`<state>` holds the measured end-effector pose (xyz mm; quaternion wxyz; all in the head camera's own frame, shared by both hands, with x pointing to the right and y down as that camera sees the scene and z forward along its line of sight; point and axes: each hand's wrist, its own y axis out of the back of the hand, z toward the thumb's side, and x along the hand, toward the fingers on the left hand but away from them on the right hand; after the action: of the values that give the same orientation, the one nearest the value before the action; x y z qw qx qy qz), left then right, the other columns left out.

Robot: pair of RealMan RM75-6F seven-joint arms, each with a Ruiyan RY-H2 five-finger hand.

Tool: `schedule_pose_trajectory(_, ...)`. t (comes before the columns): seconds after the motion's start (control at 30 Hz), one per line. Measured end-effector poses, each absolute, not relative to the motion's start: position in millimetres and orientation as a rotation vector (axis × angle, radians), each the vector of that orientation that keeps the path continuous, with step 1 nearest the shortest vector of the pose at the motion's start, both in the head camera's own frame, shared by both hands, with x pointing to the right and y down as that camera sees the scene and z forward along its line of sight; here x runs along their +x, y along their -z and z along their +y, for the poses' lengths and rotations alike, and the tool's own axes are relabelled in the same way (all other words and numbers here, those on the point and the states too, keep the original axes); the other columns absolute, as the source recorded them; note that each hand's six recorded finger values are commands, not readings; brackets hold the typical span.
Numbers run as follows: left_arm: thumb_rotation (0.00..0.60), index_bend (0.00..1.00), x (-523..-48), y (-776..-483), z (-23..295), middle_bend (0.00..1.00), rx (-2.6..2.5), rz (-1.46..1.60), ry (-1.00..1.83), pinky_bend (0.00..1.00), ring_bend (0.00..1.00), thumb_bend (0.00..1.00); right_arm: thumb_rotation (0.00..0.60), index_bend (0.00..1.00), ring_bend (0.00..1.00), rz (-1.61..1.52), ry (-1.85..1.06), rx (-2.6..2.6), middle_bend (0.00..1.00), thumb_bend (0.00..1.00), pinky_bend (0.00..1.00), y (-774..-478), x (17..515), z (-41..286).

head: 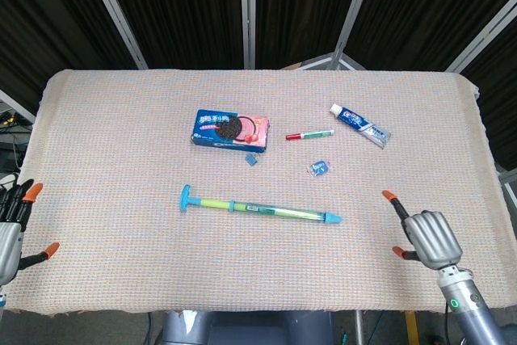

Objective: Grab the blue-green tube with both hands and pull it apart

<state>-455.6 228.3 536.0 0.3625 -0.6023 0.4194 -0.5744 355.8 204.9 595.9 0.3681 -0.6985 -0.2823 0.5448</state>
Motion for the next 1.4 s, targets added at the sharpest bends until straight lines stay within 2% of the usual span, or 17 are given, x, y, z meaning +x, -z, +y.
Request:
schedule_pose_trajectory(0.13,0.6,0.0,-454,-542,227,0.0,-1.545,1.063,1.498,0.0,0.0,0.0,0.6,0.3,1.0,-0.643,-1.396,-1.924,1.0,0.0,1.0,-620,326,197)
schedule_pose_trajectory(0.17,0.6,0.0,-454,-543,227,0.0,-1.545,1.058,1.503,0.0,0.0,0.0,0.6,0.32,1.0,-0.634,-1.398,-1.96,1.0,0.0,1.0,-626,317,195)
schedule_pose_trajectory(0.47,0.6,0.0,-453,-558,226,0.0,-1.556,1.021,1.542,0.0,0.0,0.0,0.6,0.35,1.0,-0.611,-1.437,-2.045,1.0,0.01,1.0,-664,265,181)
schedule_pose_trajectory(0.83,0.6,0.0,-457,-567,224,0.0,-1.553,1.01,1.583,0.0,0.0,0.0,0.6,0.4,1.0,-0.562,-1.468,-1.957,1.0,0.15,1.0,-702,220,170)
schedule_pose_trajectory(1.4,0.6,0.0,-461,-575,223,0.0,-1.556,0.998,1.618,0.0,0.0,0.0,0.6,0.45,1.0,-0.581,-1.463,-1.938,1.0,0.16,1.0,-715,204,163)
